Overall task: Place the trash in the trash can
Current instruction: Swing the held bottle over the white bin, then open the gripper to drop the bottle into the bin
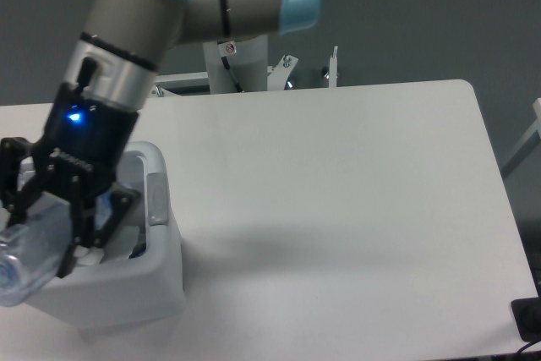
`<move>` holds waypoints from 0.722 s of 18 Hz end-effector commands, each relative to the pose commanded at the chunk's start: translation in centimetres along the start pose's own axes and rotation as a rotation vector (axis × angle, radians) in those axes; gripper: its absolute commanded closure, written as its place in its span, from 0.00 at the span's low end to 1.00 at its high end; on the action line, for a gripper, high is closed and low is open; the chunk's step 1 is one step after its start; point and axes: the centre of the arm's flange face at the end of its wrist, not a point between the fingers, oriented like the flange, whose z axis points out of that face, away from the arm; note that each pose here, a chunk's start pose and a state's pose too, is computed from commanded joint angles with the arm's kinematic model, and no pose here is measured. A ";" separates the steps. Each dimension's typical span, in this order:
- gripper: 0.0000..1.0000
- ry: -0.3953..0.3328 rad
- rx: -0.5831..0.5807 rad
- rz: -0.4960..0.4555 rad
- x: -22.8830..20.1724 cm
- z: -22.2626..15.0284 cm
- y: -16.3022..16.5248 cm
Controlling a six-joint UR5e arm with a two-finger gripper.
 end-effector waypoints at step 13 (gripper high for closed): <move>0.00 -0.243 0.070 -0.182 -13.7 -11.9 2.0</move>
